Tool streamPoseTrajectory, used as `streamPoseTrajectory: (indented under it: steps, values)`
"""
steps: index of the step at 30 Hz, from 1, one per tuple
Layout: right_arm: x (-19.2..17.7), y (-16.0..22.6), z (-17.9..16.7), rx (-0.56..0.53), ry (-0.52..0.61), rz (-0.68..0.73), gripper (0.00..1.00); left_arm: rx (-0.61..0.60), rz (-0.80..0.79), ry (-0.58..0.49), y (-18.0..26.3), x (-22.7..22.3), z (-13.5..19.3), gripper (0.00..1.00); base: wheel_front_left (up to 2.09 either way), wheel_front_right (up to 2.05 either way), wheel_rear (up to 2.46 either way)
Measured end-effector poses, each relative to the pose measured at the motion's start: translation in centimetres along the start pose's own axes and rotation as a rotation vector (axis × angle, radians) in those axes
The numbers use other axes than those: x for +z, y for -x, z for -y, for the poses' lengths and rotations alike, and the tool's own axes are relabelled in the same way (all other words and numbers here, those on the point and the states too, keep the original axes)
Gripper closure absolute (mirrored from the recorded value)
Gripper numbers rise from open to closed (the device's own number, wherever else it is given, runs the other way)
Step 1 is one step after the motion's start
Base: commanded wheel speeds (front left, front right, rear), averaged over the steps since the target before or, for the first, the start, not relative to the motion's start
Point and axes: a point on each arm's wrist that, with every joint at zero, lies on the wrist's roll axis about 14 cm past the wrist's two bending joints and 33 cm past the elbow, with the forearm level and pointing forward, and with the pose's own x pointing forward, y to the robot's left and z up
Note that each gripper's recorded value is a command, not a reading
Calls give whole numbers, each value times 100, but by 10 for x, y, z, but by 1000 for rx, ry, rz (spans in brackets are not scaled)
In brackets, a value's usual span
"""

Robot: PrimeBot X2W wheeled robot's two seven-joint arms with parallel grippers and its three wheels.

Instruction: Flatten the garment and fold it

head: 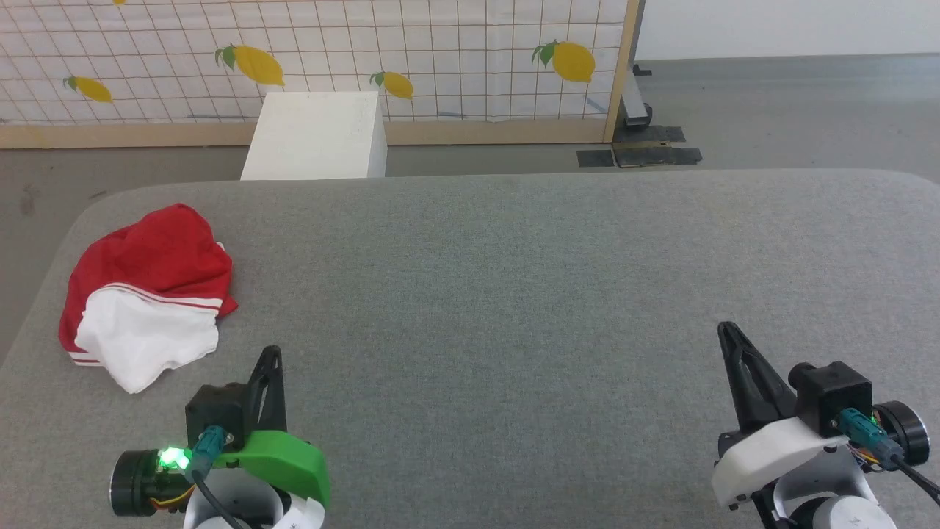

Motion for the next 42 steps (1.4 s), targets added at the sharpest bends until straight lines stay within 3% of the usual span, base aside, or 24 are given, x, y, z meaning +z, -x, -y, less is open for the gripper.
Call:
streamPoseTrajectory:
  steps: [36,37,42]
  values:
    - [0,0,0,0,0,0,100,0,0,0,0,0,0,100,0,0,0]
    - [0,0,0,0,0,0,0,0,0,0,0,0,0,0,0,0,0]
    - [0,0,0,0,0,-1,0,-5,-2,0,0,-1,1,0,0,0,0]
